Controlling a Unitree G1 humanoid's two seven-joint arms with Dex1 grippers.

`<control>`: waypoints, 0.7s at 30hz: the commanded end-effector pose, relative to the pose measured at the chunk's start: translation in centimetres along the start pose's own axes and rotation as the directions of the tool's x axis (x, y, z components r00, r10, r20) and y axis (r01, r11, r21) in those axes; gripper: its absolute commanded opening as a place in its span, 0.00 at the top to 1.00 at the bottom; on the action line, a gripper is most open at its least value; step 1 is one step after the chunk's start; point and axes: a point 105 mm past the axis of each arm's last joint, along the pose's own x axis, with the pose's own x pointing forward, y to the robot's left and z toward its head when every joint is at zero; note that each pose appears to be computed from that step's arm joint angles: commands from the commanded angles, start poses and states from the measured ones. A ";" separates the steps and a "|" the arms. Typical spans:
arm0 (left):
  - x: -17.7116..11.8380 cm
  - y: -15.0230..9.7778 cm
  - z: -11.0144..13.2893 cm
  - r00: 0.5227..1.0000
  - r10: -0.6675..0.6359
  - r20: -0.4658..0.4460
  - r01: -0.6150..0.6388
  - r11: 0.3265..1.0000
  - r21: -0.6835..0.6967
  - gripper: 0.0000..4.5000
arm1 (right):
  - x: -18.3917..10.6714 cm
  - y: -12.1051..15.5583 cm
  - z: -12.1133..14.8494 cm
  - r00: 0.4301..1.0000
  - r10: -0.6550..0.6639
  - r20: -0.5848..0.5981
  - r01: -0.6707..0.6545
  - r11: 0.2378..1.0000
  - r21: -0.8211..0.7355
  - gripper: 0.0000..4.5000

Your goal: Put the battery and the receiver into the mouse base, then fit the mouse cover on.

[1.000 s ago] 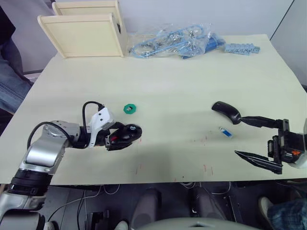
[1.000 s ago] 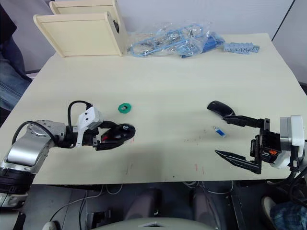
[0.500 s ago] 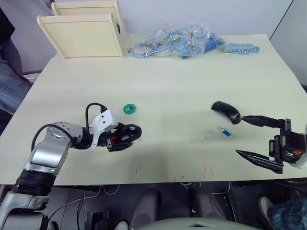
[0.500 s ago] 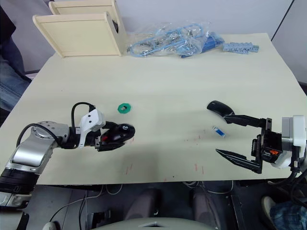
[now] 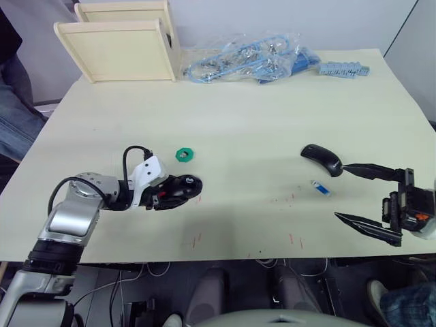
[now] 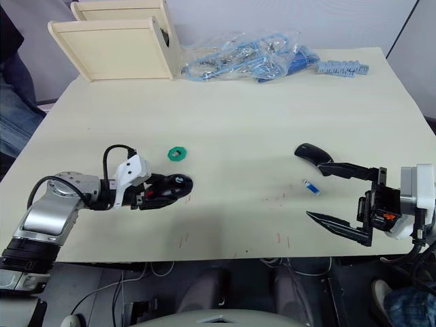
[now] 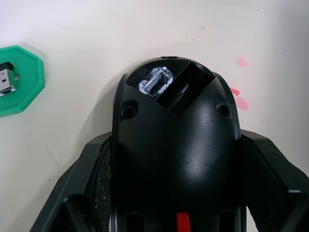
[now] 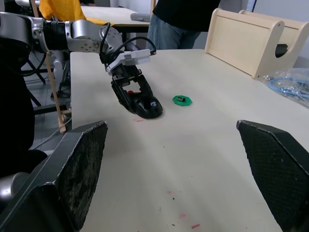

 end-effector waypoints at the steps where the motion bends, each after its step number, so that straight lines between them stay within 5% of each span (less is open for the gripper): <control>1: -0.4 -0.2 1.8 0.998 -0.055 0.034 0.052 0.997 0.063 0.34 | 0.1 0.2 0.7 1.000 -0.004 0.011 0.005 0.999 -0.038 0.00; 12: 1.9 -1.8 7.2 0.988 -0.151 -0.012 0.149 0.959 0.240 0.34 | -0.2 0.0 0.5 0.999 -0.045 -0.007 0.045 0.998 -0.039 0.00; 21: 4.5 -3.4 10.5 0.966 -0.248 -0.071 0.258 0.934 0.246 0.34 | -0.9 0.5 0.7 0.998 -0.058 -0.038 0.056 0.998 -0.040 0.00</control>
